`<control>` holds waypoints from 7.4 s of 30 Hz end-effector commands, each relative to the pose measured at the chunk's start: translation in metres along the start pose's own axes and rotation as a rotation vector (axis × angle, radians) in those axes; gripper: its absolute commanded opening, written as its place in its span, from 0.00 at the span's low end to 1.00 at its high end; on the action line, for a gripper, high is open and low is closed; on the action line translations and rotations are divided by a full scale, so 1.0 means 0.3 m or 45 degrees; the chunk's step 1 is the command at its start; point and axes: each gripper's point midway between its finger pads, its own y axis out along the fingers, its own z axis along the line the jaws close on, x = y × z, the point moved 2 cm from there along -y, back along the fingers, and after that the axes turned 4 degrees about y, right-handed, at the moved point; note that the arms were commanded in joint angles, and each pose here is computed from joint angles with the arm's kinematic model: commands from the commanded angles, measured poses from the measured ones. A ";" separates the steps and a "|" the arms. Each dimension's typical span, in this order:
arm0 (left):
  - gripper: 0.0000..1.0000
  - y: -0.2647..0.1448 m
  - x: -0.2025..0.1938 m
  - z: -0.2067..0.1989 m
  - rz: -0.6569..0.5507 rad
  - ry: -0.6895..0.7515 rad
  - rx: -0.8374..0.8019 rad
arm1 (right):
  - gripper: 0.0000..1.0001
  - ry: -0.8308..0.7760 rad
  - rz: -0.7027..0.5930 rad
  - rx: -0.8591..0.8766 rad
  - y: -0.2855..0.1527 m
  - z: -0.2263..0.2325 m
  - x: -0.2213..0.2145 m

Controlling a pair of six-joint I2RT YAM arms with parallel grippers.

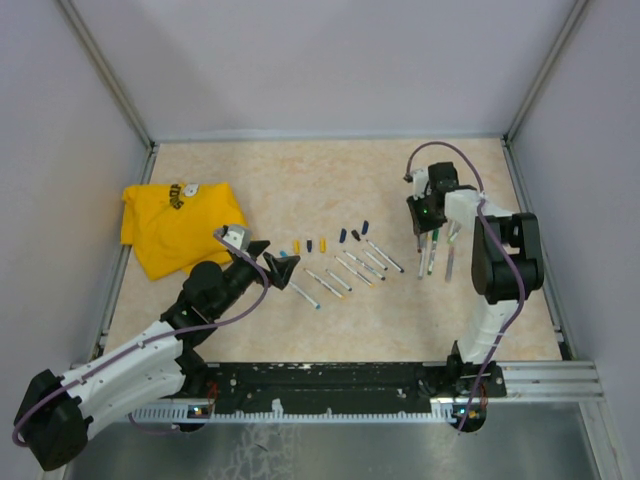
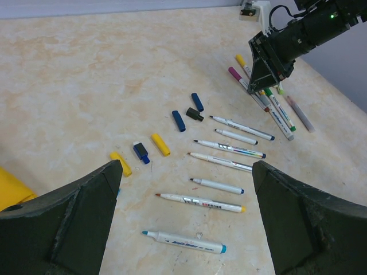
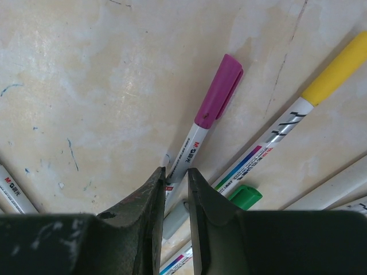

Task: Open the pen caps
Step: Pick up the pen from the center of the board.

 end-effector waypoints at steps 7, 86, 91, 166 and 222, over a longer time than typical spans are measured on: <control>1.00 -0.002 0.020 -0.003 -0.024 -0.012 -0.009 | 0.20 -0.084 0.034 0.025 0.007 0.042 -0.019; 1.00 -0.011 0.043 -0.040 -0.044 -0.072 -0.080 | 0.24 -0.150 0.043 0.076 -0.009 0.096 -0.028; 1.00 -0.011 0.045 -0.041 -0.045 -0.075 -0.083 | 0.20 -0.143 0.034 0.117 -0.009 0.114 -0.025; 1.00 0.015 -0.024 -0.138 -0.030 -0.336 -0.324 | 0.00 -0.230 -0.196 0.207 -0.127 0.198 0.075; 1.00 0.062 -0.024 -0.150 -0.057 -0.417 -0.368 | 0.00 -0.298 -0.414 0.508 -0.284 0.382 0.126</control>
